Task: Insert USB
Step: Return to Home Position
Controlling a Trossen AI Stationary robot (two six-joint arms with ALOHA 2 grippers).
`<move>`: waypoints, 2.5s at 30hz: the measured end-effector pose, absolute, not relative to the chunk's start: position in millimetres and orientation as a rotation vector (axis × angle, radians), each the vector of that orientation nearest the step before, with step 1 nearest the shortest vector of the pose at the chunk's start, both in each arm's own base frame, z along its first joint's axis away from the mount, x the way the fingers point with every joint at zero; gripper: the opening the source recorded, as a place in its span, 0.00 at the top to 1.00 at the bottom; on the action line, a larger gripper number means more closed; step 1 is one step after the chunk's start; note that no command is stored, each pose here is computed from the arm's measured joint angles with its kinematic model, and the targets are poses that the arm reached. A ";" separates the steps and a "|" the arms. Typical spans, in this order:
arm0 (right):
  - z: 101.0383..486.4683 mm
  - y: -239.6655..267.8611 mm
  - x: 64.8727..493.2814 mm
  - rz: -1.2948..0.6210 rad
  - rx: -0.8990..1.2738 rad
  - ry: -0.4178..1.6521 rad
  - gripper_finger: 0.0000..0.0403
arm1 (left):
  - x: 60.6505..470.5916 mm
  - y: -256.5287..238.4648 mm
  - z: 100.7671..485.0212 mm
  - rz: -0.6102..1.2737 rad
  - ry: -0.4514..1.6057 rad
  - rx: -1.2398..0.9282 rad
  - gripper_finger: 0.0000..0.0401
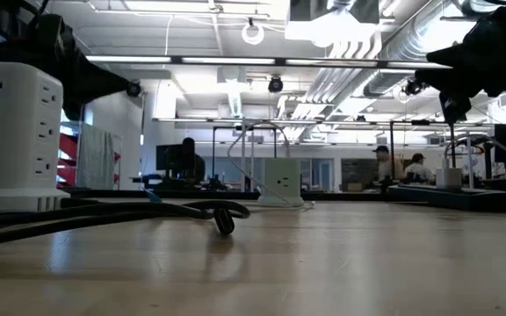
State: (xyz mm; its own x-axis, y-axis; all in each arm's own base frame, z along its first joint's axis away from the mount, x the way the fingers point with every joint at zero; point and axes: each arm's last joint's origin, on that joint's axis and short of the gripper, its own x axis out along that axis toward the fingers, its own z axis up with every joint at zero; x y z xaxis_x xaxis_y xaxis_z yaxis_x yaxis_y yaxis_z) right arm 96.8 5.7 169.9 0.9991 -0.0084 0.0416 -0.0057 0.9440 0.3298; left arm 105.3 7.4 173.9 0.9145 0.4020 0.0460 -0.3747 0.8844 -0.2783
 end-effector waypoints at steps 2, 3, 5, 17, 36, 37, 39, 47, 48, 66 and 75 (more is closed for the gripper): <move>169.9 5.5 96.8 -0.003 0.336 -0.043 0.68 | 101.0 9.0 177.3 0.412 -0.147 -0.279 1.00; 169.9 5.4 96.8 -0.004 0.336 -0.043 0.68 | 98.8 9.5 179.5 0.414 -0.175 -0.285 1.00; 170.0 5.4 96.8 -0.004 0.336 -0.043 0.68 | 94.2 10.3 183.8 0.422 -0.232 -0.299 1.00; 168.3 5.5 98.0 -0.006 0.335 -0.025 0.68 | 91.9 11.7 188.2 0.430 -0.285 -0.311 1.00; 166.2 6.6 99.3 0.022 -0.087 0.002 0.68 | 93.0 11.6 185.3 0.434 -0.253 -0.303 1.00; 166.0 6.6 99.3 0.023 -0.082 0.002 0.68 | 93.0 11.6 185.3 0.434 -0.253 -0.303 1.00; 166.0 6.6 99.3 0.023 -0.079 0.002 0.68 | 93.0 11.6 185.2 0.434 -0.252 -0.303 1.00; 166.0 6.6 99.3 0.022 -0.088 0.002 0.68 | 93.0 11.6 185.0 0.434 -0.250 -0.302 1.00; 166.0 6.6 99.3 0.022 -0.088 0.002 0.68 | 93.0 11.6 185.0 0.434 -0.250 -0.302 1.00; 165.8 6.6 99.4 0.025 -0.086 0.004 0.68 | 97.2 -0.6 167.8 -0.005 -0.013 0.164 1.00; 165.8 6.6 99.4 0.025 -0.087 0.004 0.68 | 97.3 -0.6 167.6 -0.006 -0.011 0.061 1.00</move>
State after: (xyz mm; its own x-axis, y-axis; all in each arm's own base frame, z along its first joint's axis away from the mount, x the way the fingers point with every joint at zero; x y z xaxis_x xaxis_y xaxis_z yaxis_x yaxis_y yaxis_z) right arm 99.4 6.6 165.8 0.9997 0.0244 -0.0048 -0.0247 0.9959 -0.0871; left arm 97.3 -0.6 167.6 0.9999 -0.0064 0.0109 0.0057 0.9982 0.0605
